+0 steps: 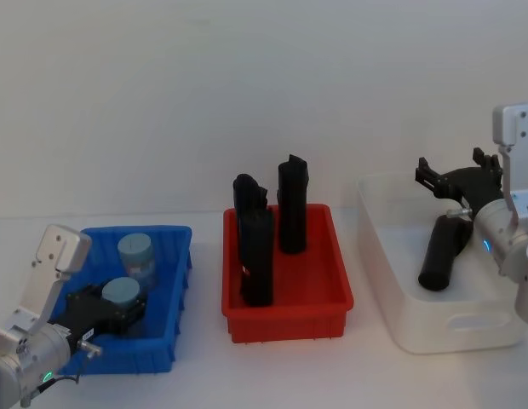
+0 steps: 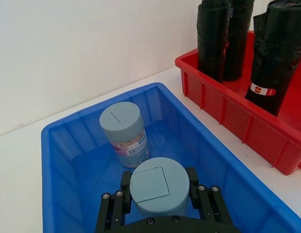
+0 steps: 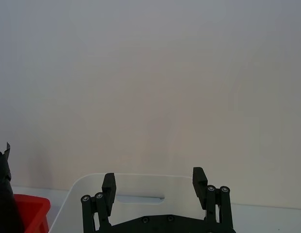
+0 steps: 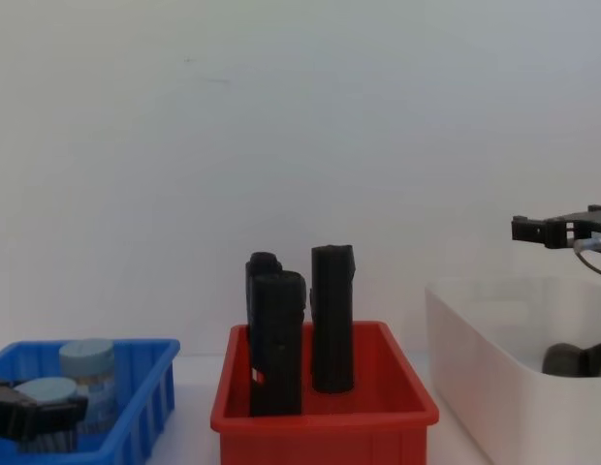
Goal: Pick the cotton swabs from the blue box and place them into the white box.
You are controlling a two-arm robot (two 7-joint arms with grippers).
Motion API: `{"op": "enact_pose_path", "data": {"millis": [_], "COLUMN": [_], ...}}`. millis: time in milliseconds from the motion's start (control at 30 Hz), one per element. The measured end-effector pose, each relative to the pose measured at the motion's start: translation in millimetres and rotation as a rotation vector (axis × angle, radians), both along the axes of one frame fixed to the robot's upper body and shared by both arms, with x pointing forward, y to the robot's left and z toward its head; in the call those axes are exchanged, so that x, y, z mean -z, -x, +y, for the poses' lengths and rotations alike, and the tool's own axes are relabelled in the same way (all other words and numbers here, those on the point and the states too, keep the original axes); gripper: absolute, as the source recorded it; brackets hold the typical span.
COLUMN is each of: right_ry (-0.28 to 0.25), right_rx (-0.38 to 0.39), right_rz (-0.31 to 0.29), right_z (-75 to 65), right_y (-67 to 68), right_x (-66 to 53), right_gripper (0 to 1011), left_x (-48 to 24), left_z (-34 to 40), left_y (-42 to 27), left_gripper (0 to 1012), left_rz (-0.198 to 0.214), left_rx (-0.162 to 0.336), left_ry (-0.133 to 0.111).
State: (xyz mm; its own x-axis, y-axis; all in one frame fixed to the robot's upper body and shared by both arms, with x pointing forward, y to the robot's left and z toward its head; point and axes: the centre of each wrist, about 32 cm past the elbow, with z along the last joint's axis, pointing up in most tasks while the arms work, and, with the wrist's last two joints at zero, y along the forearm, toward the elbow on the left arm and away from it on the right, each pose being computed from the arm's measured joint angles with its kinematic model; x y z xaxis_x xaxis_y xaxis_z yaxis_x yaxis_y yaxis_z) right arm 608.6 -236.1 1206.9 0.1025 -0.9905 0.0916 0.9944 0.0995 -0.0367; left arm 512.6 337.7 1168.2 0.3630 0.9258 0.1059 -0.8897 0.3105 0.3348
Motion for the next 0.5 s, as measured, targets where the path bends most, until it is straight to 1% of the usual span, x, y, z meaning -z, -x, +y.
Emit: {"op": "enact_pose_path", "data": {"millis": [67,133,167,267,333,367,400,433,467,500], "right_ry": [0.0,0.0,0.0,0.0,0.0,0.0,0.0,0.0,0.0,0.0], "right_rx": [0.0,0.0,0.0,0.0,0.0,0.0,0.0,0.0,0.0,0.0], "right_rz": [0.0,0.0,0.0,0.0,0.0,0.0,0.0,0.0,0.0,0.0], "right_z": [0.0,0.0,0.0,0.0,0.0,0.0,0.0,0.0,0.0,0.0], "right_y": [0.0,0.0,0.0,0.0,0.0,0.0,0.0,0.0,0.0,0.0], "right_x": [0.0,0.0,0.0,0.0,0.0,0.0,0.0,0.0,0.0,0.0], "right_gripper": [1002,1001,1002,1001,1001,1002,1001,1001,1002,1001], "left_x": [-0.1,-2.4,-2.4,-7.3,-13.4,-13.4,-15.0,-19.1,-21.0,-25.1], "left_z": [-0.1,-1.6,-1.6,-3.8,-6.0,-6.0,-6.5,-8.1,-8.8,-10.3], "left_y": [0.0,-0.1,-0.1,0.0,0.5,0.5,0.7,1.2,1.4,1.9], "left_gripper": [671,671,671,671,672,672,671,671,671,671], "left_rz": [-0.001,-0.012,-0.012,-0.035,-0.063,-0.063,-0.07,-0.087,-0.095,-0.114], "left_rx": [0.0,0.004,0.004,0.007,0.009,0.009,0.01,0.013,0.014,0.016], "left_ry": [0.0,0.002,0.002,0.001,-0.003,-0.003,-0.004,-0.007,-0.008,-0.011]}}
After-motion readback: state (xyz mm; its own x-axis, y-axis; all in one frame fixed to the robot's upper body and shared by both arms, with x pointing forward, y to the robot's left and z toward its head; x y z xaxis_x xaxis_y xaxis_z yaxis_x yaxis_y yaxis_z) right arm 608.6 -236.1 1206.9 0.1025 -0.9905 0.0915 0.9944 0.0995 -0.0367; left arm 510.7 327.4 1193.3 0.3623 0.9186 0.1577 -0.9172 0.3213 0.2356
